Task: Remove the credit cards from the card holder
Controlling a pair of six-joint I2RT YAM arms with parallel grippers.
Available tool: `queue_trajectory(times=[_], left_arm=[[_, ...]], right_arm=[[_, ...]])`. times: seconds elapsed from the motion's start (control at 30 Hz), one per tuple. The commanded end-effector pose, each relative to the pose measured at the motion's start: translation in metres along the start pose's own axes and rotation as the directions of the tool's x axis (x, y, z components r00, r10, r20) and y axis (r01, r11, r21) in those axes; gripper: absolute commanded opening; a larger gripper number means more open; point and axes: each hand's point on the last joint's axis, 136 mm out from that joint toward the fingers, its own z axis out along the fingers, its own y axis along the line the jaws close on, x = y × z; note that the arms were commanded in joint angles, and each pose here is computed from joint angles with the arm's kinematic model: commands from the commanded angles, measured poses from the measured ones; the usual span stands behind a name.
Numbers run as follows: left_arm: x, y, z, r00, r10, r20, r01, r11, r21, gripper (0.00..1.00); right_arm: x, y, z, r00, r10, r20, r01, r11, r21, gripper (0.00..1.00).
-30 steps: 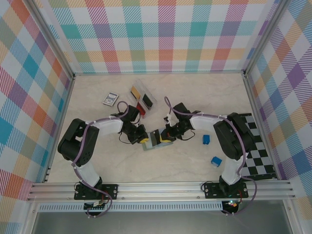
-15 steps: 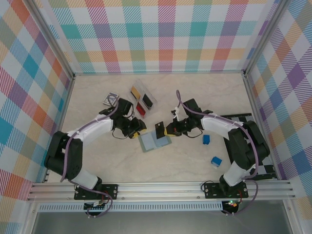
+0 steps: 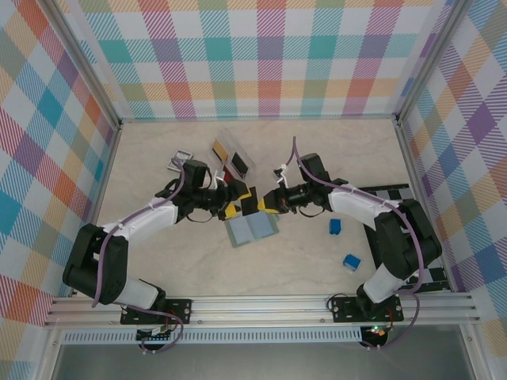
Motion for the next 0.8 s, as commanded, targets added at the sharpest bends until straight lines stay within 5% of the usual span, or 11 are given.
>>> queue_trajectory(times=[0.0, 0.43, 0.63, 0.77], left_arm=[[-0.001, -0.03, -0.01, 0.999, 0.045, 0.008, -0.045, 0.99, 0.131, 0.68], [0.0, -0.041, -0.019, 0.995, 0.098, 0.034, -0.102, 0.982, 0.161, 0.1], [-0.005, -0.024, -0.026, 0.991, 0.109, 0.078, -0.11, 0.994, 0.003, 0.0], [-0.02, 0.027, -0.044, 0.985, 0.067, 0.162, -0.009, 0.942, -0.336, 0.0]], right_arm=[[0.0, 0.024, -0.007, 0.999, -0.043, -0.002, 0.043, 0.996, -0.074, 0.0], [-0.002, 0.023, -0.007, 1.0, -0.024, -0.008, 0.023, 0.997, -0.08, 0.0], [-0.01, -0.005, -0.015, 0.997, 0.052, 0.057, -0.058, 0.992, 0.114, 0.41], [-0.017, -0.042, -0.036, 0.984, 0.087, 0.158, -0.142, 0.913, 0.382, 0.63]])
